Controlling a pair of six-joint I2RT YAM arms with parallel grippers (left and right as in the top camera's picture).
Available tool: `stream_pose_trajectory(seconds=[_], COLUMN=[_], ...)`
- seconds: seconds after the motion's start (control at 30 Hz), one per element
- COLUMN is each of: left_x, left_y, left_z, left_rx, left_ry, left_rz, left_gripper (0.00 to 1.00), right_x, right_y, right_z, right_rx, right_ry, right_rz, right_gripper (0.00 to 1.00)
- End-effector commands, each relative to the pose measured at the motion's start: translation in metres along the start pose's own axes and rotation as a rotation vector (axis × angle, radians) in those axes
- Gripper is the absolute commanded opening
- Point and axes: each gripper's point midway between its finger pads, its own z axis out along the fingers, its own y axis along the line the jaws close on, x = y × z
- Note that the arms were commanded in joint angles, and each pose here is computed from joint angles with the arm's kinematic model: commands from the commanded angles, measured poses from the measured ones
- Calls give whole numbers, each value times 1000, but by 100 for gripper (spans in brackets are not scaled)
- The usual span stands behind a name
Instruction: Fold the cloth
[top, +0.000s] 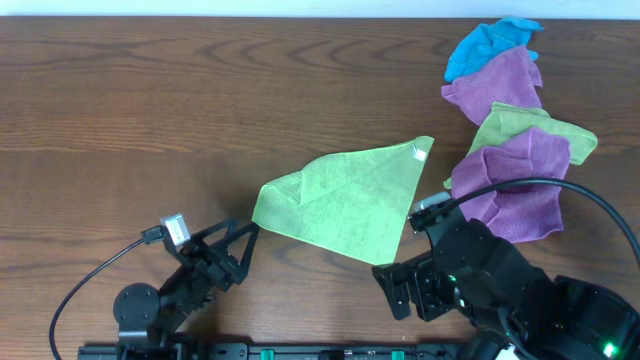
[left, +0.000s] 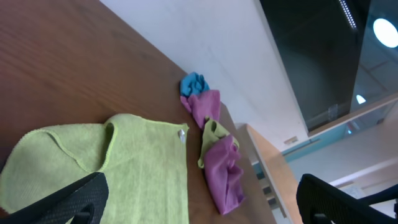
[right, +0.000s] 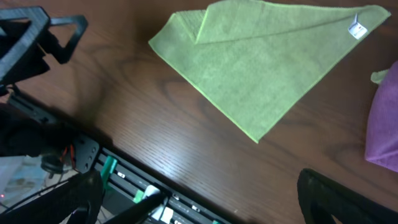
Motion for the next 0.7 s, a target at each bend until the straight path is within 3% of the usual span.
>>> stream_pose_trajectory(seconds=[0.0, 0.23, 0.4, 0.67], left_x=[5, 6, -1, 17], left_y=[14, 28, 27, 56], left_z=[6, 33, 67, 128], left_rx=[-55, -107, -159, -407], left_ry=[32, 147, 269, 532], left_rz=[7, 90, 229, 485], left_gripper=[96, 96, 96, 96], right_x=[-4, -11, -20, -26], right_y=[1, -2, -10, -23], right_z=[-1, -2, -5, -25], right_rx=[-2, 19, 64, 93], right_ry=[-23, -55, -109, -210], right_rz=[3, -5, 1, 20], right_gripper=[99, 99, 99, 99])
